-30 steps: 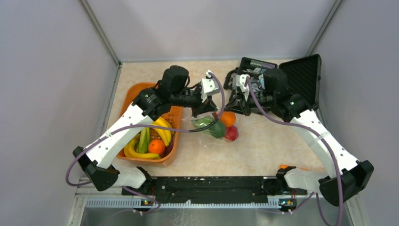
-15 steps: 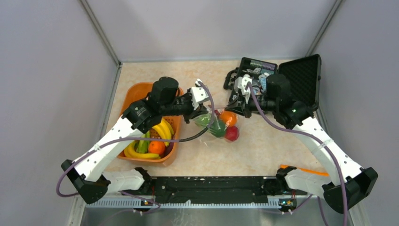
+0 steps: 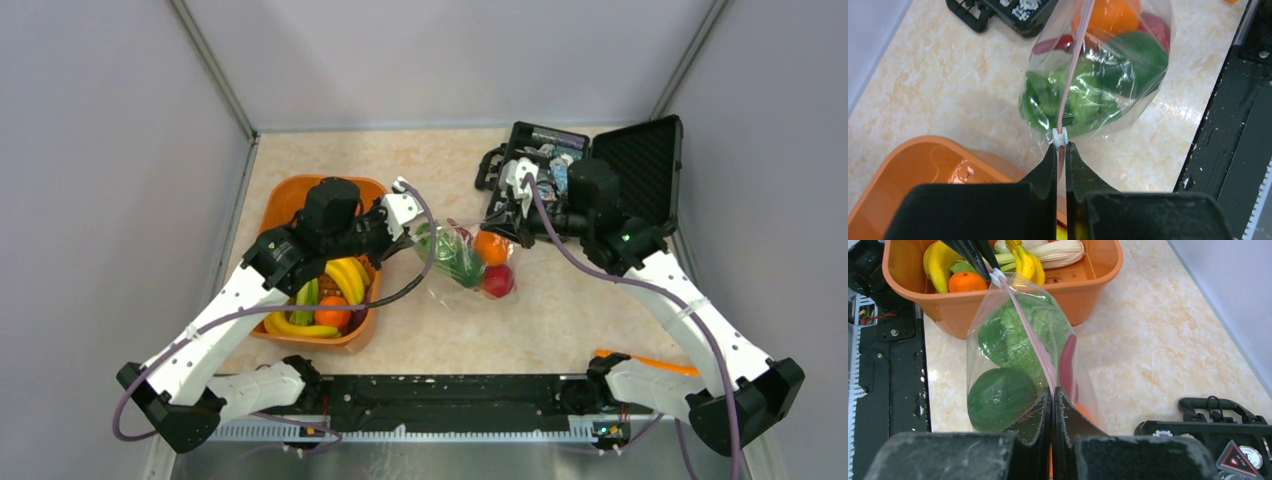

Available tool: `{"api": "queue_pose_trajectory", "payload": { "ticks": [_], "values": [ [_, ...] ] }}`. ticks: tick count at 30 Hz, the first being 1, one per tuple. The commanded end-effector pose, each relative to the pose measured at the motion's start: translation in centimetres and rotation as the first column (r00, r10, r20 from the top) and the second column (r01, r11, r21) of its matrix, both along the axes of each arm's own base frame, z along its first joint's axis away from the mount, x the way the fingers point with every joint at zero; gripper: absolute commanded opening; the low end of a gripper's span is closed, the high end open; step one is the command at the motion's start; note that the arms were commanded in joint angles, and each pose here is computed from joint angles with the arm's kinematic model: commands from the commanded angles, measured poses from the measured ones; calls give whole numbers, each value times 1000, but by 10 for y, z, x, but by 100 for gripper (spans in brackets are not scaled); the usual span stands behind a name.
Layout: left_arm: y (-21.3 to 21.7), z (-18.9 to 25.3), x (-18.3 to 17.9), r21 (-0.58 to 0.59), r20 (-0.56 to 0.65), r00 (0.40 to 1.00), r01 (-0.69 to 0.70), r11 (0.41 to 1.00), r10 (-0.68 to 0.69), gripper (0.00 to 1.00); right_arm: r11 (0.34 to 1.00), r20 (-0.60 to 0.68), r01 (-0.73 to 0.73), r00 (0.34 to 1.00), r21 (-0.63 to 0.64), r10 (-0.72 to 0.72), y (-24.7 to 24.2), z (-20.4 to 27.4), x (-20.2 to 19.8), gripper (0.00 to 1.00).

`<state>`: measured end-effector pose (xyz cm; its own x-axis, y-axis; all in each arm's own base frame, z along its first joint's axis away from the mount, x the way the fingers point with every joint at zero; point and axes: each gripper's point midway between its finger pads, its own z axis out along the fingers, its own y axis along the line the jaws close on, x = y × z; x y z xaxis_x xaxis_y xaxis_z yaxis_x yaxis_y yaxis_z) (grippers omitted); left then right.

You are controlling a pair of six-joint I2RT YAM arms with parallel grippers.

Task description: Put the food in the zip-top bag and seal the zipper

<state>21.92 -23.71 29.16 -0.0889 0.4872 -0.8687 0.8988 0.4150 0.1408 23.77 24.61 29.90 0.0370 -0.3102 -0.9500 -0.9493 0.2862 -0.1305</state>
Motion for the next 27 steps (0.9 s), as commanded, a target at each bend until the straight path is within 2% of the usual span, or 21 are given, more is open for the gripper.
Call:
{"api": "queue_pose_trajectory", "payload": {
  "ticks": [1,10,11,12,13,14,15,16,17,18,22,27],
  "values": [
    [30,-10,-1,70,-1,996,-92,993,92,0,998,70,41,997,36,-44,-4,19,5,0],
    [40,-9,1,75,13,991,-134,988,133,0,998,74,37,996,51,-41,-3,22,5,0],
    [41,-7,5,69,21,988,-155,986,154,12,998,71,36,997,53,-40,-2,22,5,0],
    [41,-5,7,55,26,985,-170,984,169,32,998,68,35,997,57,-39,-2,22,4,0],
    [38,0,9,27,35,985,-169,985,168,39,997,69,32,997,64,-37,-1,23,4,0],
    [33,6,11,-8,45,985,-166,986,166,50,997,70,34,997,74,-39,-1,23,4,0],
    [32,12,13,-40,53,981,-183,982,185,72,995,68,43,997,85,-49,-1,24,4,0],
    [32,19,17,-75,68,975,-206,976,211,88,993,64,56,996,104,-63,-1,25,6,0],
    [32,24,21,-109,82,969,-223,969,232,95,990,56,63,996,124,-71,-1,27,5,0],
    [32,31,24,-148,100,961,-241,959,257,98,987,59,66,995,146,-75,-1,29,4,0],
    [44,60,28,-290,162,920,-302,908,358,99,972,67,55,995,229,-72,-2,42,-9,0],
    [65,88,27,-433,189,860,-360,827,473,99,960,72,-45,997,275,26,-3,58,-44,0]
  ]
}}
